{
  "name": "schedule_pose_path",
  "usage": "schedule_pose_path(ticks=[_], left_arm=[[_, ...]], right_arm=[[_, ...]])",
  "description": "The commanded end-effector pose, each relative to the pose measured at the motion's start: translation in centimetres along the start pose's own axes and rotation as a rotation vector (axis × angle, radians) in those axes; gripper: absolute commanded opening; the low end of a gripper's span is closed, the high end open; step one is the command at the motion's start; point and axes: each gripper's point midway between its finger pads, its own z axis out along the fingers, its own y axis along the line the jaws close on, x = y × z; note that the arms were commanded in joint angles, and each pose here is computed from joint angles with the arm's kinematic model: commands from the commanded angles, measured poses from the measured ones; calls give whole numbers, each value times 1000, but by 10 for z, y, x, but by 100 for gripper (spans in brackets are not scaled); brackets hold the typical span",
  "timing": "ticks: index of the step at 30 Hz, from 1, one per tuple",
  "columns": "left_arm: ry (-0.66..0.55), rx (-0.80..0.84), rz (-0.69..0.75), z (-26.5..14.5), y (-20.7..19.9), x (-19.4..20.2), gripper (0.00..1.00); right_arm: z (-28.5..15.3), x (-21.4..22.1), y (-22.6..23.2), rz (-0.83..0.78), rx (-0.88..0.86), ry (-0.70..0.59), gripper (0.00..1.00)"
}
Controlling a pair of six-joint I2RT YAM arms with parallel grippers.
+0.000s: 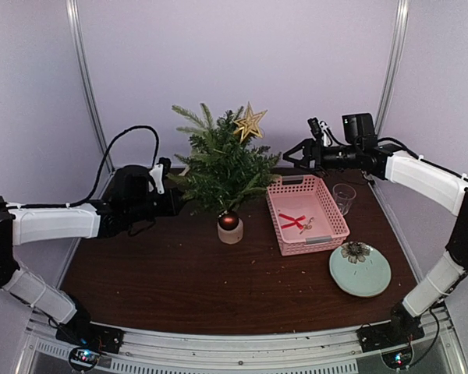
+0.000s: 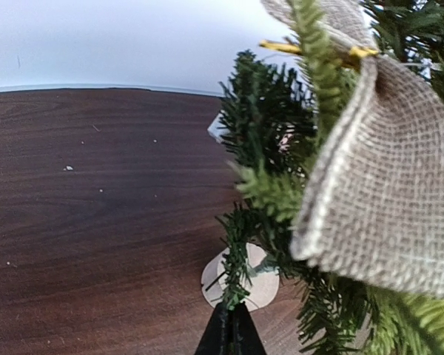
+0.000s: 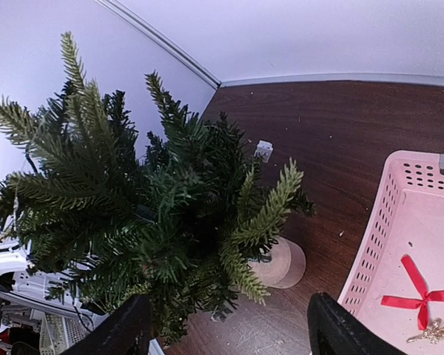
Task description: Decorate the small christmas tree
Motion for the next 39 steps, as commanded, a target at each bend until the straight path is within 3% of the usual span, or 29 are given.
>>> schedule_pose_path(ticks=[1,21,33,39], left_arm=[[-42,28,28,7,0,-24,0],[-21,89,50,41,23,-47,0],[-15,108,44,63,35,-60,0],[-16,130,45,75,38,-67,0]], right_arm=[[4,-3,1,2,-23,-1,75],[17,-7,0,32,-65,16,76],[33,8,18,65,-182,79,60],[38,17,24,70,-198,107,47]])
